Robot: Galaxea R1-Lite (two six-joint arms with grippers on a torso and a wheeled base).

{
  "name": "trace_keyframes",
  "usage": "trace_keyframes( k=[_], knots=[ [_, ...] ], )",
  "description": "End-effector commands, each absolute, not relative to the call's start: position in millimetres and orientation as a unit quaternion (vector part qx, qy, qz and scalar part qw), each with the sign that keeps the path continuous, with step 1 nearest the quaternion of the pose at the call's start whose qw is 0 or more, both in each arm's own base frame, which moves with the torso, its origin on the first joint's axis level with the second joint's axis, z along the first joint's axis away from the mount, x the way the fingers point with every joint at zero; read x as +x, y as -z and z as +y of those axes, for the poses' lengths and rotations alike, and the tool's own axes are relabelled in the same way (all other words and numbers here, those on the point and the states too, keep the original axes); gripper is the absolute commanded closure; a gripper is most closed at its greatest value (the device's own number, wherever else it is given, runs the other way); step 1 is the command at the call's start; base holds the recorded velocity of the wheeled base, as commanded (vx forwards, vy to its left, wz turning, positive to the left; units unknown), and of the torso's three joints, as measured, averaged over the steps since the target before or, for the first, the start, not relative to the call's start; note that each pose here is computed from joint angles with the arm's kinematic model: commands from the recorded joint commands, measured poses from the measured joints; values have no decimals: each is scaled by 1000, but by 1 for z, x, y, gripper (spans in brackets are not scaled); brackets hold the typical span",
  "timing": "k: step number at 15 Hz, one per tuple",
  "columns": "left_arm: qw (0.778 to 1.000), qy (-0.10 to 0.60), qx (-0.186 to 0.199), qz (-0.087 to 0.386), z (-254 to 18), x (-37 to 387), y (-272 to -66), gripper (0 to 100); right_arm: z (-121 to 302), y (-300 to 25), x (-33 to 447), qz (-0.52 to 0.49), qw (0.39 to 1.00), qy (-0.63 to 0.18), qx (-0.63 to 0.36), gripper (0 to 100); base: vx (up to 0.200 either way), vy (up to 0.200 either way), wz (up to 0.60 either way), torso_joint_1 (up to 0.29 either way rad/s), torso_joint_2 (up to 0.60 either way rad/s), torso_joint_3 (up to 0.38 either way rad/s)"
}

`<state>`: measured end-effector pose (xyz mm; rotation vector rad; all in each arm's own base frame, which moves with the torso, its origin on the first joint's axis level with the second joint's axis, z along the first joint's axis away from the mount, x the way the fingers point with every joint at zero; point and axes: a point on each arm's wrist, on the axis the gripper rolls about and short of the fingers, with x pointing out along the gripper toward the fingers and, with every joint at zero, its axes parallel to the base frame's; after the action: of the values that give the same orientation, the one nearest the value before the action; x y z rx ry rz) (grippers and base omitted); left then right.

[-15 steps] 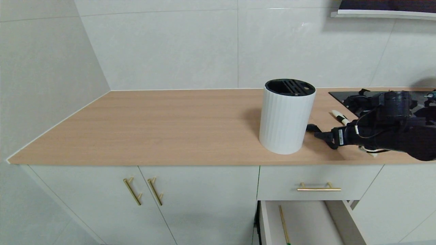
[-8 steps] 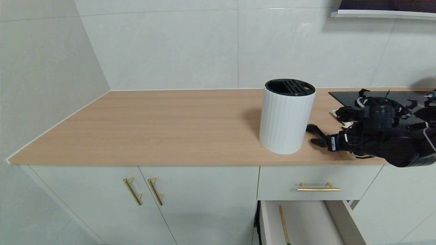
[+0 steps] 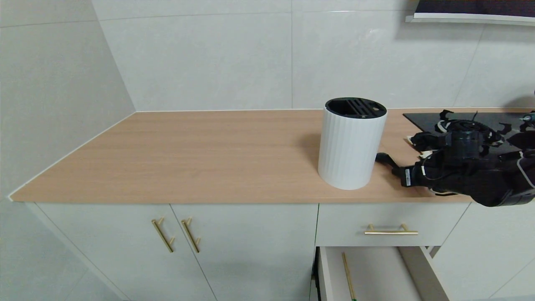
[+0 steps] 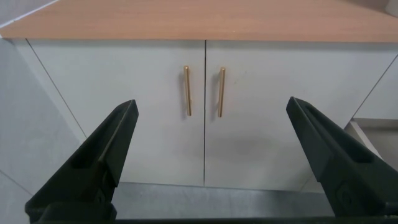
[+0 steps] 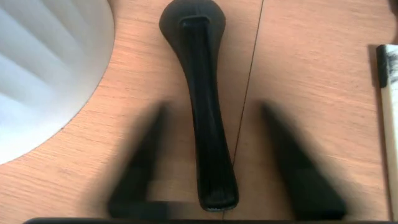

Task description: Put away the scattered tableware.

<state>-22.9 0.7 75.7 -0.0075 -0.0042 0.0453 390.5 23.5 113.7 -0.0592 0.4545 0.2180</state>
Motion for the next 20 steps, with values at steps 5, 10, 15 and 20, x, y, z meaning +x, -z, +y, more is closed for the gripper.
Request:
trace_keyframes(
  k=[5, 10, 15, 20],
  knots=[
    [1000, -23, -4, -2, 1, -23, -76, 0, 29, -125, 380, 220, 971, -99, -7, 100, 0, 0, 0, 0, 0, 0],
    [1000, -23, -4, -1, 1, -23, -76, 0, 30, -174, 319, 242, 967, -67, 43, 100, 0, 0, 0, 0, 0, 0],
    [1000, -23, -4, -2, 1, -23, -76, 0, 34, -175, 229, 278, 955, -85, 58, 100, 0, 0, 0, 0, 0, 0],
    [1000, -23, -4, -2, 1, -23, -76, 0, 32, -149, 197, 319, 942, -86, 57, 100, 0, 0, 0, 0, 0, 0]
  ],
)
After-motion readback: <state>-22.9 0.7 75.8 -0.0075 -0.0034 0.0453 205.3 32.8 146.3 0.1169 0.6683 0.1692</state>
